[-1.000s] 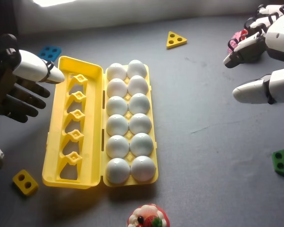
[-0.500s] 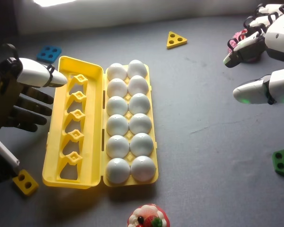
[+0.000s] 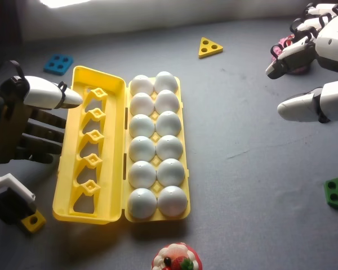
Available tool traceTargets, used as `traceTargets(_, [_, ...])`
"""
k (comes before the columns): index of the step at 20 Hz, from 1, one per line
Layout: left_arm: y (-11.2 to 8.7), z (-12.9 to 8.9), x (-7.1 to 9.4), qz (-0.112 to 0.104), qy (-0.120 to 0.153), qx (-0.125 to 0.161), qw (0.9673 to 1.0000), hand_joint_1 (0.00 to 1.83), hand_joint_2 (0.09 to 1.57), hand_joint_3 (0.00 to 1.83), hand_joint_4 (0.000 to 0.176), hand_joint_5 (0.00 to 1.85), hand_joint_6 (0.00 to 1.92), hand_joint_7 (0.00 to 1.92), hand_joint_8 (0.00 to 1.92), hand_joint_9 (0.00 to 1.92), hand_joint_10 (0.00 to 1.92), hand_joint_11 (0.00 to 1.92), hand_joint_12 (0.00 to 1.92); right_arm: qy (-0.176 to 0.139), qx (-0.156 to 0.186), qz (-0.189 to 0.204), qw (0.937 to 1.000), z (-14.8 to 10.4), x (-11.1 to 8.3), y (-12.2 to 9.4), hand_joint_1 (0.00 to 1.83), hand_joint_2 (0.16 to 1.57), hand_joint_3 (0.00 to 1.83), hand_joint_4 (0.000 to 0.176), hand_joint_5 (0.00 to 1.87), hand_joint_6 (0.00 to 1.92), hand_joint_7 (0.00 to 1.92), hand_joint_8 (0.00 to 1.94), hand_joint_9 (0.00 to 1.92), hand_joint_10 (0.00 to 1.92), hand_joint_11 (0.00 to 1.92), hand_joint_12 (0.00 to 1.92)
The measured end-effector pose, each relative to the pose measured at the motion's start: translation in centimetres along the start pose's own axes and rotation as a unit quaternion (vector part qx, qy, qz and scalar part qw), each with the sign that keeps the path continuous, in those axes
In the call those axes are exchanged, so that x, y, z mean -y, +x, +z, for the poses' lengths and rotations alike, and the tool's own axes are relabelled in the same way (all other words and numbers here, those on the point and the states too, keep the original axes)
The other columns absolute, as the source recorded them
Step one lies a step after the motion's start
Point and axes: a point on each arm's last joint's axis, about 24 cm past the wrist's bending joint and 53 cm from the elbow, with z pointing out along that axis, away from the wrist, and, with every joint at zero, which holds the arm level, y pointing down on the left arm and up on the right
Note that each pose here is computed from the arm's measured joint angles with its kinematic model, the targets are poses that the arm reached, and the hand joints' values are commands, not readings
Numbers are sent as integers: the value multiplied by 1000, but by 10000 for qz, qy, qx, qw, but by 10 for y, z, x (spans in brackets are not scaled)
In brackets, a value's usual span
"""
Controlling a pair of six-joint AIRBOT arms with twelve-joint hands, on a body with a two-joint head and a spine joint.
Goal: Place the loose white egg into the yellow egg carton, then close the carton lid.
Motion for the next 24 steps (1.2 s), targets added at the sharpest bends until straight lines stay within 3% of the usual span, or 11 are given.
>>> traceTargets(7, [27,-10,20,-19,211,-335,9992,338,1309,1,0,364,0,420,2,392,3,0,1009,-3,19,-2,10000,0,0,-1,173,1182,0,0,530,247,648,9,244,861,0,1556])
traceTargets(11, [50,-22,39,242,439,-616,9968,307,1316,5,0,354,1,430,1,398,4,0,1035,-8,53,-2,10000,0,0,-2,149,1190,2,0,525,253,650,9,236,862,0,1538])
traceTargets(17, [93,-47,53,656,725,-1119,9889,352,1310,1,0,380,11,429,6,401,4,0,1038,-16,67,-2,10000,0,-1,-3,162,1191,2,0,526,264,644,5,236,869,0,1559])
traceTargets(21, [121,-61,37,998,702,-1419,9823,339,1312,1,0,355,1,418,1,388,0,0,1030,-19,82,-3,10000,0,-1,-4,156,1191,1,0,514,270,620,0,229,877,0,1564])
traceTargets(24, [143,-72,19,1279,662,-1689,9751,338,1310,1,0,376,6,435,6,409,8,0,1068,-18,82,-2,10000,0,-1,-4,161,1188,0,0,524,279,639,8,236,880,0,1543])
